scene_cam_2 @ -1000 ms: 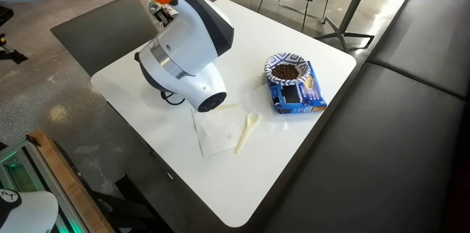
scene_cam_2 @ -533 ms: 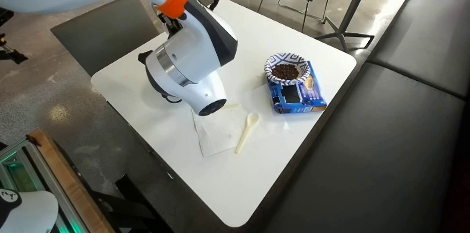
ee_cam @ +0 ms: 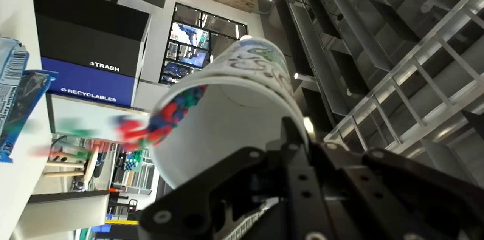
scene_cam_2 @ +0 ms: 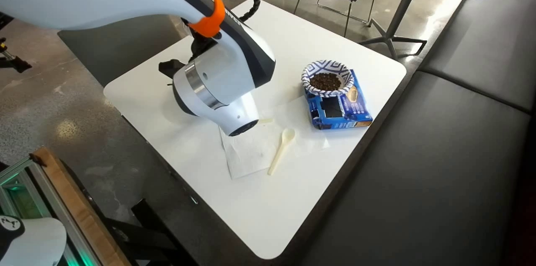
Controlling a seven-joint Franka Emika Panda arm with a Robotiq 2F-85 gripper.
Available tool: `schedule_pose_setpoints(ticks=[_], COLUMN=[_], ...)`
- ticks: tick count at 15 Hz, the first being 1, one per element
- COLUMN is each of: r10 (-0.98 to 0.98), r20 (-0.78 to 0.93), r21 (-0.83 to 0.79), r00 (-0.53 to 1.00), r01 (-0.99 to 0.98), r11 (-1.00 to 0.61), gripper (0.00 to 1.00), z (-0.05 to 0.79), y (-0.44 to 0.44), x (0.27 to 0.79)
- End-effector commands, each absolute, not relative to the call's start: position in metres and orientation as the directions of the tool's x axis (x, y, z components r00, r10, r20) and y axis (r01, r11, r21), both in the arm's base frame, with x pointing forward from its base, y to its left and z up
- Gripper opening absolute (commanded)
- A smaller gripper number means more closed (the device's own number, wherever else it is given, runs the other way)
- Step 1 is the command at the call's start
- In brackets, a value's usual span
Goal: Pour the cereal out of the coffee cup and into the blue bowl.
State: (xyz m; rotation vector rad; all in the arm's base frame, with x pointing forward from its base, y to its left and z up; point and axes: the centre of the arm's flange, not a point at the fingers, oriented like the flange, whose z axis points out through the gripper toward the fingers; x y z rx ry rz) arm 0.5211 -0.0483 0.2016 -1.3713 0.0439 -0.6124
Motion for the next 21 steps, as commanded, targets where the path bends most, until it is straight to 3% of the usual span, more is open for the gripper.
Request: schedule_pose_setpoints(ticks=[1, 10, 11, 21], r10=[-0.473, -0.479, -0.413, -0.114], r20=[0.309, 0.313, 0.383, 0.562], r21=[-0.904, -0.889, -0.899, -0.789], r00=[0.825, 0.820, 0.826, 0.819], r01=[0.410, 0.431, 0.436, 0.489], r11=[0.125, 0.157, 0.037, -0.373], gripper=[0.01, 0.01, 0.01, 0.01], z=[0.194, 0.202, 0.216, 0.375], y=[-0.053, -0.055, -0.050, 0.031], x=[0.523, 0.521, 0.522, 0.533])
